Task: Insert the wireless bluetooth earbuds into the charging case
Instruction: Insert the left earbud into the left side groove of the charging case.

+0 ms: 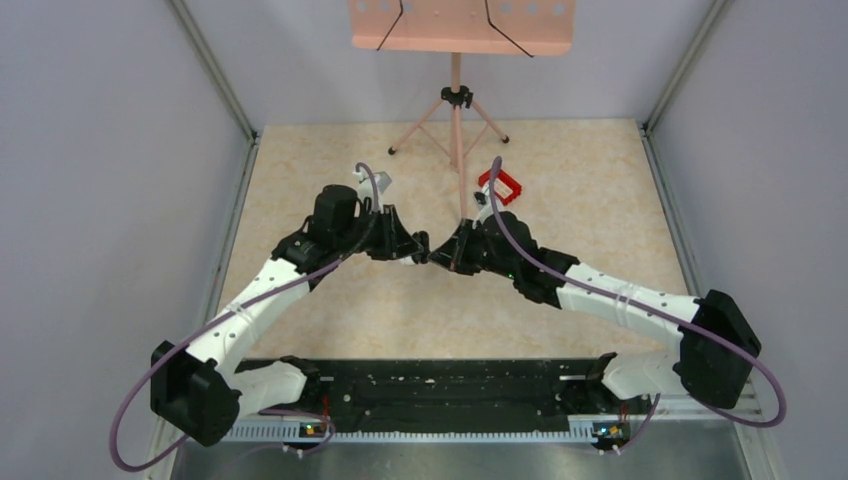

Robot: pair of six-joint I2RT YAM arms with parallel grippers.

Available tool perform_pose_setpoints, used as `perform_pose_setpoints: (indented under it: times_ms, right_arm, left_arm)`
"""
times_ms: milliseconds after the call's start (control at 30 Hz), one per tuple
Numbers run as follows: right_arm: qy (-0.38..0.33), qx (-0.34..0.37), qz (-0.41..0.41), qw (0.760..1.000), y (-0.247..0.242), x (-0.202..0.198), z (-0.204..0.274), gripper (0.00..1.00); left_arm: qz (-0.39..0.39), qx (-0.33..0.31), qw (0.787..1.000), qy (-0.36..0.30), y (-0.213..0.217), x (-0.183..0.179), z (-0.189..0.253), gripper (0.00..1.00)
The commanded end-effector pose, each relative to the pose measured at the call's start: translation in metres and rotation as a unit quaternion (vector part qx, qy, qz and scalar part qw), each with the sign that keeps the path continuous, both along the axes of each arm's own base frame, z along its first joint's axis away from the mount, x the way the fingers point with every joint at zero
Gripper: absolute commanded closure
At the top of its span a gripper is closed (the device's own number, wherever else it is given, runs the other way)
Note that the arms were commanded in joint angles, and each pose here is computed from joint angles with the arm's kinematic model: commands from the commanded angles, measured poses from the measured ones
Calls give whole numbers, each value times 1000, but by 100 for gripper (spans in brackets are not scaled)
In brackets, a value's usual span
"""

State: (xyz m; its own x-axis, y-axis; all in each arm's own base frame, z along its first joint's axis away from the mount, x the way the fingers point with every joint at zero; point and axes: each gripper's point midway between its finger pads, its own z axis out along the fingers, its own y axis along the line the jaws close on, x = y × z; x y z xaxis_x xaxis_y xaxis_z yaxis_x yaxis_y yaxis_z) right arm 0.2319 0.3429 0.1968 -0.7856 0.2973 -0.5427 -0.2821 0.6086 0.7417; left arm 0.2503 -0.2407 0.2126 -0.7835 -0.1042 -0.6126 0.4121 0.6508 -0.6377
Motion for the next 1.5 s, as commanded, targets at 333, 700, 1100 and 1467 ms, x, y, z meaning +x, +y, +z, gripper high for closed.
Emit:
perform_pose_setpoints:
  times_ms: [333, 700, 1100, 1467]
  right_arm:
    - [-26, -64, -68, 995, 4, 9, 3, 100]
    - [-21, -110, -78, 991, 14, 4, 3, 100]
    - [-17, -115, -90, 989, 7, 1, 7, 100]
    - [-14, -156, -101, 982, 10, 0, 4, 100]
  left_arm:
    - [-13, -36, 999, -14, -9, -1, 25, 100]
    - [-2, -19, 1000, -19, -4, 1, 21, 100]
    - [13, 4, 1000, -19, 2, 6, 13, 100]
    - [8, 3, 1000, -15, 1, 5, 13, 100]
